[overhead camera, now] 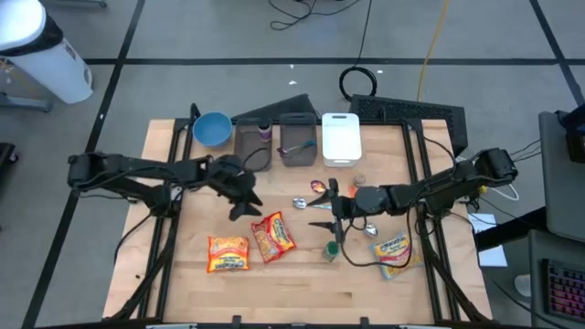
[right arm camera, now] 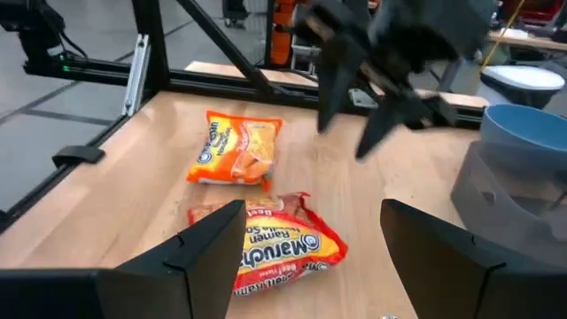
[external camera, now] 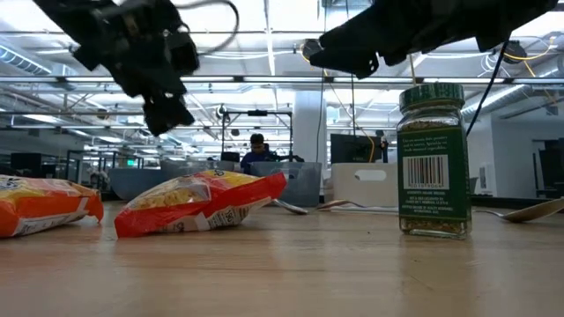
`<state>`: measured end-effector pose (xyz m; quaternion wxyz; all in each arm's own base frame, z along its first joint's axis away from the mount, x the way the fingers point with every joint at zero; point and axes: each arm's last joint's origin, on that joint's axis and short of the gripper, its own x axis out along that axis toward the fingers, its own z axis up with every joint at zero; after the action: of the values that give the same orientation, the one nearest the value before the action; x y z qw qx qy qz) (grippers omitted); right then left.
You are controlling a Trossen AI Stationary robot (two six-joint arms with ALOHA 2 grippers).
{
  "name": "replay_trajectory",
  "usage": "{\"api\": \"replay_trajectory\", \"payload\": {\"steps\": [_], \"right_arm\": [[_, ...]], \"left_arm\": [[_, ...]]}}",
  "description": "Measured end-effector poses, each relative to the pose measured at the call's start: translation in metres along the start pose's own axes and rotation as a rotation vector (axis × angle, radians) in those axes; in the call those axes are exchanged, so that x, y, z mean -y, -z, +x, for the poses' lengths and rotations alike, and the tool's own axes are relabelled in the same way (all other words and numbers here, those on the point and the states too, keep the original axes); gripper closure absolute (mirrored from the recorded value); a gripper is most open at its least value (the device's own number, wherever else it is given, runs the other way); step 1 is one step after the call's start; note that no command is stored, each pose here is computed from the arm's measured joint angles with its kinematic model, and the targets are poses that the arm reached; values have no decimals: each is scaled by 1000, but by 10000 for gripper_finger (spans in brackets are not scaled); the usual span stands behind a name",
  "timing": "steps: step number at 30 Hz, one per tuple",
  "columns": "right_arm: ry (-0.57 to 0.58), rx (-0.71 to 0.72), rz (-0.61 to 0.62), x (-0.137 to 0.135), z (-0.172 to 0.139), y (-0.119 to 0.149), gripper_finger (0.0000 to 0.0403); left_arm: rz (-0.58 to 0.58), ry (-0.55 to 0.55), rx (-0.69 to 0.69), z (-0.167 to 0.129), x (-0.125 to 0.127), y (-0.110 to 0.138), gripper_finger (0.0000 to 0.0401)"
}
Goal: Pick & Place Food Item
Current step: Put the red noodle pack into the white bin
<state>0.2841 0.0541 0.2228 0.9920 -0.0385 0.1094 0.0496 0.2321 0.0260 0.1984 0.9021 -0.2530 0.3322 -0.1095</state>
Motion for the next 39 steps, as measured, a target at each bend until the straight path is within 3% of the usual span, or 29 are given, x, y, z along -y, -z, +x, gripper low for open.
{"api": "replay_trajectory", "payload": {"steps": [11,20,26,39], "right_arm": [[-4,-17,-52,0,-2,1,147],[5,24,-90,3,-16,-6,147],[41,82,-93,12,-26,-6,147],[99,62,-97,28,-28,0,148]], "left_arm": [[23,8,-124,44,-44,-29,176],[-19,-33,-227,57,-67,-17,176],[-17,-27,-235,61,-67,-15,176],[14,0,-189,71,-53,-19,176]]}}
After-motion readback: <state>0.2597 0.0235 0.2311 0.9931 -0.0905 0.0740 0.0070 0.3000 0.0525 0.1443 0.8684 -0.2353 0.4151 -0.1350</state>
